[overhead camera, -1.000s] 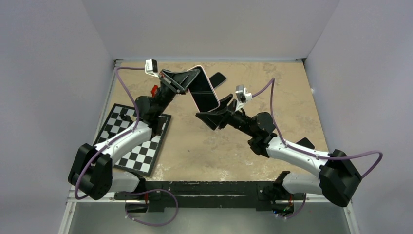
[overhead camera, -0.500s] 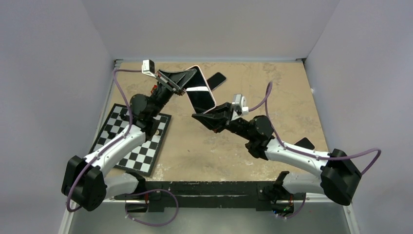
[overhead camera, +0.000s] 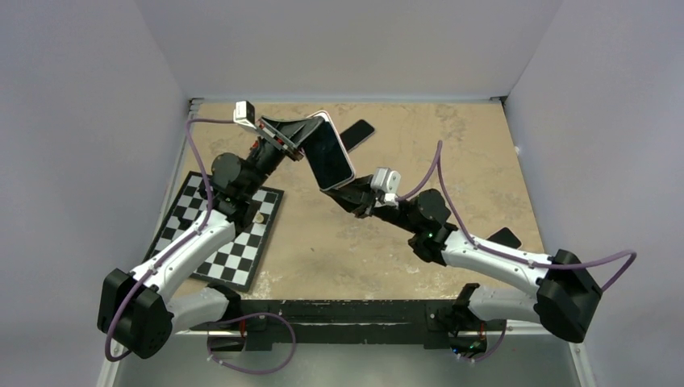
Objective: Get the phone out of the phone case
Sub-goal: Remove the phone case from the phone.
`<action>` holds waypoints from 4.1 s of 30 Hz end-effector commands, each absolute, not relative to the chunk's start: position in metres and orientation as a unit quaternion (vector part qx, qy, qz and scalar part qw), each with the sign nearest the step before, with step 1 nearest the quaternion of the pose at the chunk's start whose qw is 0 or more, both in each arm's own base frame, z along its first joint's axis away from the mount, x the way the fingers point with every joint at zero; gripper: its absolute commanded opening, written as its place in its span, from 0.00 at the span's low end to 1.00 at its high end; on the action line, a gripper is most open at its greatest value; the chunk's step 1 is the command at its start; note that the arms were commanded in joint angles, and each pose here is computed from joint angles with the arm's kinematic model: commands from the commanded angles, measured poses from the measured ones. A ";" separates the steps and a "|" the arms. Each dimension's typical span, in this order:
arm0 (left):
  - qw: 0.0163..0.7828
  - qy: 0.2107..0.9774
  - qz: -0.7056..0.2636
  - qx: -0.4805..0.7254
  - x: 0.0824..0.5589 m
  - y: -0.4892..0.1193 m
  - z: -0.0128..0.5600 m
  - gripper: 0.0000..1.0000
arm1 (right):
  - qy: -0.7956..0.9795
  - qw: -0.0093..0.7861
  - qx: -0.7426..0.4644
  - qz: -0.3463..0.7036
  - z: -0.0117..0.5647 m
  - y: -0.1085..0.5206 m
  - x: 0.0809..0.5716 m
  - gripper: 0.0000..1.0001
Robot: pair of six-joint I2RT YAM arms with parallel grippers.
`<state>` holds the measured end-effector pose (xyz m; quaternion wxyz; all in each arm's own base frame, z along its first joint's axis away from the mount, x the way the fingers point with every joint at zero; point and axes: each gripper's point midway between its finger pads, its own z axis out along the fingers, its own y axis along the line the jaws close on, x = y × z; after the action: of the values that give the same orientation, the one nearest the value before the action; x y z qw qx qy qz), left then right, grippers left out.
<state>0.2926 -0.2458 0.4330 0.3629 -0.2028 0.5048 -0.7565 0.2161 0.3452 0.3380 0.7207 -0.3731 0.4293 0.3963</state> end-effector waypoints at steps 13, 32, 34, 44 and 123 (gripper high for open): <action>0.446 0.515 -0.730 -0.064 0.271 -0.251 0.438 0.00 | 0.663 0.531 -0.255 0.462 0.286 0.289 0.197 0.85; 0.462 0.579 -0.672 -0.019 0.271 -0.255 0.408 0.00 | 0.610 0.408 -0.254 0.630 0.348 0.289 0.165 0.56; 0.457 0.581 -0.674 -0.019 0.269 -0.256 0.406 0.00 | 0.608 0.403 -0.252 0.636 0.348 0.291 0.165 0.52; 0.440 0.571 -0.693 -0.016 0.272 -0.262 0.407 0.00 | 0.613 0.385 -0.218 0.655 0.338 0.298 0.175 0.47; 0.353 0.497 -0.688 0.394 0.131 -0.259 0.355 0.45 | 0.543 0.281 -0.291 0.736 0.372 0.282 0.162 0.00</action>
<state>0.1406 -0.2608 0.3526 0.3208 0.3504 0.5132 -0.7148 0.1574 0.2841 0.3437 0.2217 -0.2899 0.5732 0.7337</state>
